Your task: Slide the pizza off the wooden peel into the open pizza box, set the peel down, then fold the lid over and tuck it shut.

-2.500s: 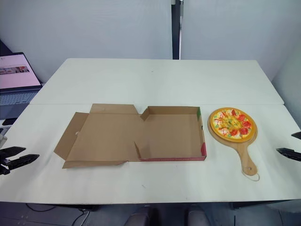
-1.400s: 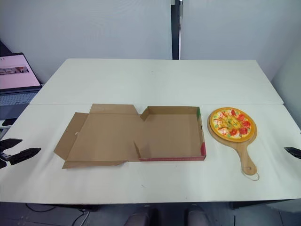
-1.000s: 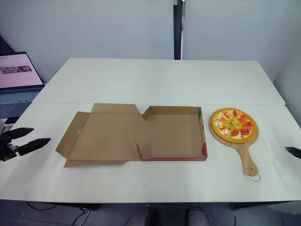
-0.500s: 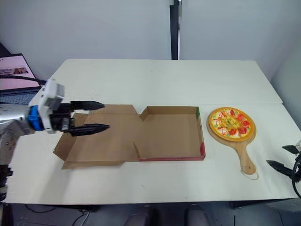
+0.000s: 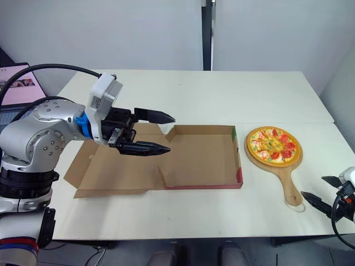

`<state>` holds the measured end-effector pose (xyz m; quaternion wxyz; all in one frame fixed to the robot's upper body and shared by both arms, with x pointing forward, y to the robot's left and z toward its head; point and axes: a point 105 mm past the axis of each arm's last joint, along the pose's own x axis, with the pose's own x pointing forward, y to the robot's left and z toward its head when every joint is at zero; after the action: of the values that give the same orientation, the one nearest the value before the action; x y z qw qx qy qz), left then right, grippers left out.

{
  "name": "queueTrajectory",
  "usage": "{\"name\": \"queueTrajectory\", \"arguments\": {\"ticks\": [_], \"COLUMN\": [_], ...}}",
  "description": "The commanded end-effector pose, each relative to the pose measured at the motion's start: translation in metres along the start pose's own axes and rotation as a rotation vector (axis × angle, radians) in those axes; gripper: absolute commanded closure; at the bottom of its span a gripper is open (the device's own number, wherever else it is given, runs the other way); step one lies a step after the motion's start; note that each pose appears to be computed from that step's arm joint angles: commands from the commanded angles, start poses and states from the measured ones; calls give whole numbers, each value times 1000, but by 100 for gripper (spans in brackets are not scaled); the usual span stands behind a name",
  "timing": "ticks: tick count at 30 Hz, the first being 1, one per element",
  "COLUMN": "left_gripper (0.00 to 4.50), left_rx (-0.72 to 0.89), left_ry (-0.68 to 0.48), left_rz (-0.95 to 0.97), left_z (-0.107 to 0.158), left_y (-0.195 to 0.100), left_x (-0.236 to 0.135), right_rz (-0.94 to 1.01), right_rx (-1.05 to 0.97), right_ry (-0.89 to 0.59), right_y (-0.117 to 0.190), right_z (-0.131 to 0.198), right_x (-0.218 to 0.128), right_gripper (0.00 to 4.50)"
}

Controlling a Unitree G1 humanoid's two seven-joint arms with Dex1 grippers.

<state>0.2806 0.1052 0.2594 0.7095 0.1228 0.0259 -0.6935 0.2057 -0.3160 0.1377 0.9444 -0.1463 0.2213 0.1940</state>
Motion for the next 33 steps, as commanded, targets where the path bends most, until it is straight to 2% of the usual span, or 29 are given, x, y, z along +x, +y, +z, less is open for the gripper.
{"name": "queueTrajectory", "arguments": {"ticks": [1,7,12,23,33], "left_gripper": [3,3,3,3,3], "left_rx": [52,57,53,49,55], "left_ry": [18,38,75,92,92], "left_rz": [4,1,-42,-86,-80], "left_z": [6,3,-1,-1,-2], "left_y": [2,1,-7,-12,-10], "left_x": [1,1,3,7,9], "right_rz": [-26,-33,-128,-150,-204], "right_rx": [-34,-48,-70,122,159], "right_ry": [-29,-33,4,81,111], "right_y": [5,11,4,12,13], "right_z": [12,21,20,14,-5], "right_x": [1,13,26,57,86], "right_gripper": [0,0,0,0,0]}}
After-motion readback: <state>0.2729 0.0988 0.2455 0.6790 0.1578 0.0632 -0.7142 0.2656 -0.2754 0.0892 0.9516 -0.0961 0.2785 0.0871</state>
